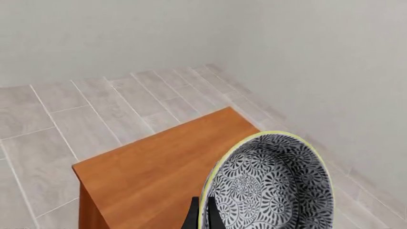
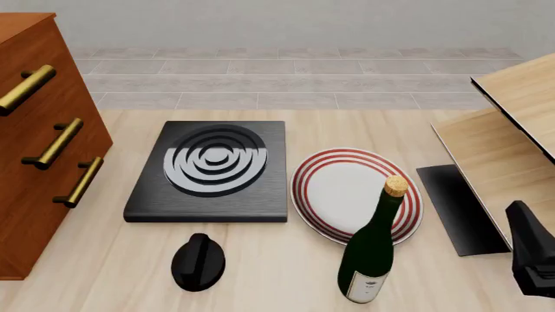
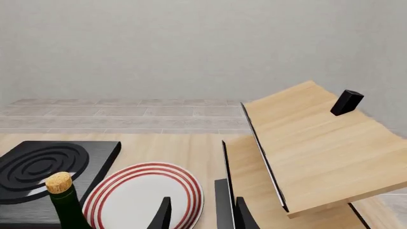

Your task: Put the bowl on the top of the cabinet.

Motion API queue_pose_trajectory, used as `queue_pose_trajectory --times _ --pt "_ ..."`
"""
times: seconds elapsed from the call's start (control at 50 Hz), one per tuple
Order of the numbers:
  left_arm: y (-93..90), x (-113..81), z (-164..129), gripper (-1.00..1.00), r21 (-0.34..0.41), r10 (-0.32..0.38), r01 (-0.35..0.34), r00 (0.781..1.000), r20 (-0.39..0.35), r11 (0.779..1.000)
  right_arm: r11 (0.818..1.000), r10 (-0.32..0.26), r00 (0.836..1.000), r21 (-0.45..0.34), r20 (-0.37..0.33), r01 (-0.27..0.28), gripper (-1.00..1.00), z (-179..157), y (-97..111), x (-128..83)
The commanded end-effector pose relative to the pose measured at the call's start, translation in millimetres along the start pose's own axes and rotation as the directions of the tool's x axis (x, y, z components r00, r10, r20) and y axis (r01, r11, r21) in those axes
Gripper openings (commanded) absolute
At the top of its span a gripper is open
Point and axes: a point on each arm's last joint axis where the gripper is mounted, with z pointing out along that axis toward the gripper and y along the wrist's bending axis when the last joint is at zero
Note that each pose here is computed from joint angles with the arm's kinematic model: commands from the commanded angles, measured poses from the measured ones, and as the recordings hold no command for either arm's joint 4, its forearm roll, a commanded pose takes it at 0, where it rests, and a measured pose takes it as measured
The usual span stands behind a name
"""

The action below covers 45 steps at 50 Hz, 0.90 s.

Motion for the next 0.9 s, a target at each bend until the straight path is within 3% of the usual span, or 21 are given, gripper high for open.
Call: queue_pose_trajectory --times 0.02,0.4,0.54,0.56,0.82,0.9 --pt "3.5 2.4 8.0 -1.00 -0.009 -0.014 0.014 1.000 -0.003 1.000 1.000 0.000 1.000 0.000 0.000 0.000 1.00 0.0 0.0 0.2" --pt "15.3 13.6 26.4 -1.00 -0.053 0.018 -0.021 0.999 -0.045 0.998 1.000 0.000 1.000 0.000 0.000 0.000 1.00 0.0 0.0 0.2" --pt "21.7 7.2 16.4 -1.00 -0.071 0.068 -0.067 0.998 0.008 0.995 1.000 0.000 1.000 0.000 0.000 0.000 1.00 0.0 0.0 0.2" --pt "26.1 6.3 18.7 1.00 -0.089 0.068 -0.067 0.998 0.005 0.994 1.000 0.000 1.000 0.000 0.000 0.000 1.00 0.0 0.0 0.2" --pt "18.9 -3.6 -0.1 1.00 -0.068 0.049 -0.046 0.998 0.050 0.997 1.000 0.000 1.000 0.000 0.000 0.000 1.00 0.0 0.0 0.2" --pt "10.8 -8.7 -19.0 1.00 -0.034 0.036 -0.033 0.996 0.084 0.999 1.000 0.000 1.000 0.000 0.000 0.000 1.00 0.0 0.0 0.2"
